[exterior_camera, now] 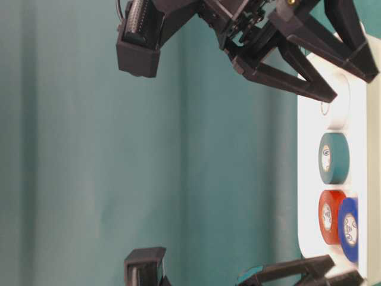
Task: Put the tape alternately from left to right into the white case.
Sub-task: 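Withdraw the left gripper back to the left side, then move the right gripper to the yellow tape roll and grasp it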
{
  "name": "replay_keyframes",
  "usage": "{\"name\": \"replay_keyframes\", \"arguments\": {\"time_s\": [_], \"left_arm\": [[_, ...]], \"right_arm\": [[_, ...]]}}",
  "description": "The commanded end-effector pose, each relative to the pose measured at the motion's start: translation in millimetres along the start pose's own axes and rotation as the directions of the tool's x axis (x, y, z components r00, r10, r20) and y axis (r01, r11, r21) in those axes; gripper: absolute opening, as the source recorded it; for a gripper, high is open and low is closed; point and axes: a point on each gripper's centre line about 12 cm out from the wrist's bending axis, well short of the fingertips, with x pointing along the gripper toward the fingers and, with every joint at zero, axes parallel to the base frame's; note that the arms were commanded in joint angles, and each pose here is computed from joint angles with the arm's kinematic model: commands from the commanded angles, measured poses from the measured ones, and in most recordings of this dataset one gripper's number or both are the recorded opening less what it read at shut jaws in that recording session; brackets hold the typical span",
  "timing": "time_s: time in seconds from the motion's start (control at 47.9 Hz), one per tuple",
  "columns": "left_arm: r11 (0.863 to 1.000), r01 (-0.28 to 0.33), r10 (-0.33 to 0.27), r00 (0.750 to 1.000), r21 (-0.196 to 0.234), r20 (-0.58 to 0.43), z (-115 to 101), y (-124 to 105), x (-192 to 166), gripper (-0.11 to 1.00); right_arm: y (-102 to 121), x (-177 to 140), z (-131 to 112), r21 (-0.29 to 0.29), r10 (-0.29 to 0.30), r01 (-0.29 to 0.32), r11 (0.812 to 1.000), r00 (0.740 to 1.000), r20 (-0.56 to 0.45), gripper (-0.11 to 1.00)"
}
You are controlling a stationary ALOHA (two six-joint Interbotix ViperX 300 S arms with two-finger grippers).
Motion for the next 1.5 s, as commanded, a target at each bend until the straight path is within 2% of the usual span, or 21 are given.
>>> {"name": "replay_keyframes", "arguments": {"time_s": [0.0,0.167,0.564,0.668,0.793,1.064,1.482], "left_arm": [[0.999,0.021,-0.022,0.999,0.026,0.039,7.3,-10.1,-7.8,1.0],[0.998,0.043,-0.045,0.998,0.051,0.042,2.9,-20.4,-11.7,1.0],[0.998,0.042,-0.046,0.997,0.052,0.069,2.4,-20.3,-10.4,1.0],[0.998,0.042,-0.045,0.997,0.052,0.066,1.8,-20.3,-9.6,1.0],[0.998,0.042,-0.045,0.997,0.052,0.066,1.8,-20.3,-9.6,1.0],[0.998,0.042,-0.045,0.997,0.052,0.066,1.8,-20.3,-9.6,1.0],[0.998,0.042,-0.045,0.997,0.052,0.066,1.5,-20.3,-9.9,1.0]], "right_arm": [[0.6,-3.6,8.0,0.004,0.003,-0.003,1.0,1.0,0.029,0.8],[0.6,-3.6,7.8,0.004,0.002,-0.002,1.0,1.0,0.027,0.8],[1.3,-3.2,9.3,0.004,0.005,-0.005,1.0,0.999,0.033,0.8],[3.5,-0.6,13.2,0.023,0.01,-0.011,1.0,0.999,0.039,0.8],[6.9,7.0,16.7,0.037,0.017,-0.018,0.999,0.999,0.036,0.8],[20.1,27.8,33.0,0.018,0.039,-0.04,0.999,0.998,0.038,0.8],[24.9,60.2,45.8,0.013,0.032,-0.032,0.999,0.999,0.0,0.8]]}}
